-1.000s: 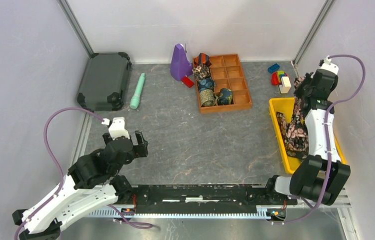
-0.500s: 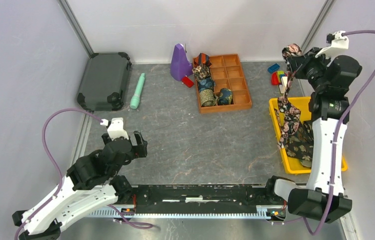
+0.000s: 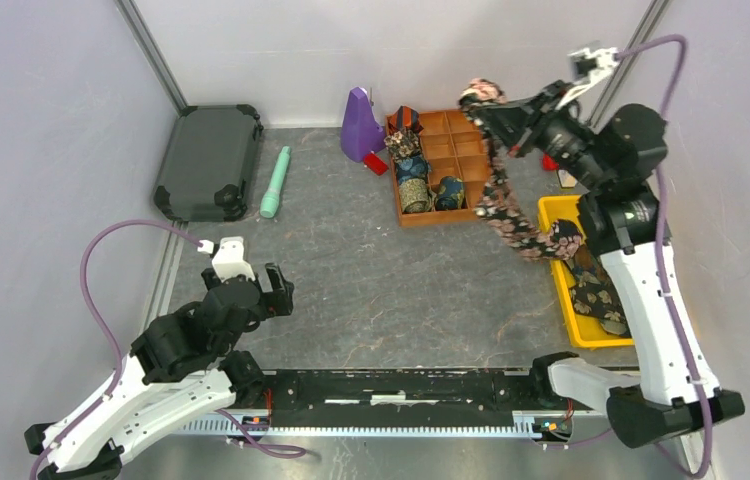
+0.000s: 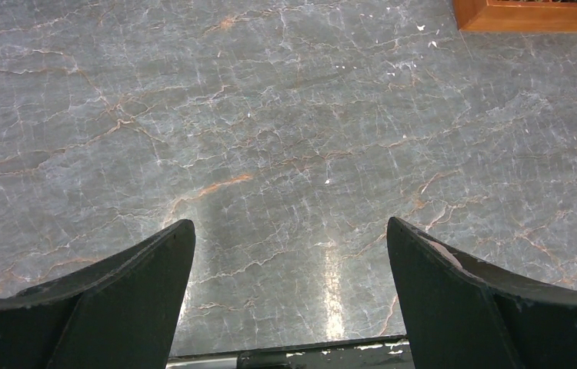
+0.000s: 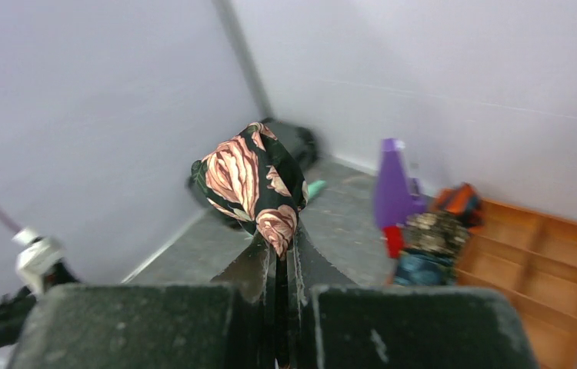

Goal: Roll the ties
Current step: Pick up the tie from the bin, then place the tie at the center of the board.

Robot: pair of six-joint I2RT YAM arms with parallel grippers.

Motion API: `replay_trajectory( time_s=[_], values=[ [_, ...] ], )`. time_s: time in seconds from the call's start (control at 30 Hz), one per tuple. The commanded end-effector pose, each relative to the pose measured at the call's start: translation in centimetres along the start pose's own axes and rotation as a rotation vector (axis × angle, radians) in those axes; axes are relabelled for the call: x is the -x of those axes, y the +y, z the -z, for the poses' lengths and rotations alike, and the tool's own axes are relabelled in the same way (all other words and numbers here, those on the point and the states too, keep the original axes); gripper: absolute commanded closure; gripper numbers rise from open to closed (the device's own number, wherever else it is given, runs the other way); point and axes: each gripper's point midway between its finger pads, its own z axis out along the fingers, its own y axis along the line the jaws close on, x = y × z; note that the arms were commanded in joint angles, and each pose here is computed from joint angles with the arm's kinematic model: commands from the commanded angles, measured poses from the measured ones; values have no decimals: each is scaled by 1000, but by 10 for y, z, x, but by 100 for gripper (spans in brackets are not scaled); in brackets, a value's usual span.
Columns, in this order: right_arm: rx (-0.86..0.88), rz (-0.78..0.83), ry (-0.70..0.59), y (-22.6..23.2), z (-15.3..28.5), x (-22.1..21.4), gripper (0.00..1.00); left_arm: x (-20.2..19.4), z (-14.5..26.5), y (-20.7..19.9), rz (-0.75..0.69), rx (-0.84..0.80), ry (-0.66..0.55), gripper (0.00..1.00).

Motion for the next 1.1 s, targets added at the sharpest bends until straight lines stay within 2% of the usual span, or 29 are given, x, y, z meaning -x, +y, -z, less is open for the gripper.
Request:
replay_trajectory(
  time_s=[0.0, 0.17, 0.27, 0.4, 0.53, 0.73, 0.83, 0.97, 1.07],
  values=[
    [123, -7, -15, 53, -31, -4, 100, 8, 0, -2, 42, -3, -36, 0],
    [201, -10, 175, 107, -70, -106, 100, 9, 1, -1, 49, -5, -44, 0],
    [214, -19, 288, 124, -85, -173, 100, 9, 1, -1, 51, -6, -45, 0],
    [261, -16, 379, 156, -104, -219, 100, 9, 0, -1, 47, -3, -43, 0],
    [300, 12, 430, 178, -116, -242, 100, 9, 1, -1, 48, -3, -45, 0],
    [318, -6, 487, 183, -109, -284, 100, 12, 4, 1, 67, -16, -63, 0],
    [322, -21, 483, 187, -106, -285, 100, 14, 6, -5, 55, -51, -62, 0],
    [304, -49, 417, 195, -103, -264, 100, 22, 13, -26, 21, -182, -78, 0],
    [350, -37, 424, 213, -89, -279, 100, 43, 27, -33, 59, -237, -136, 0]
  ],
)
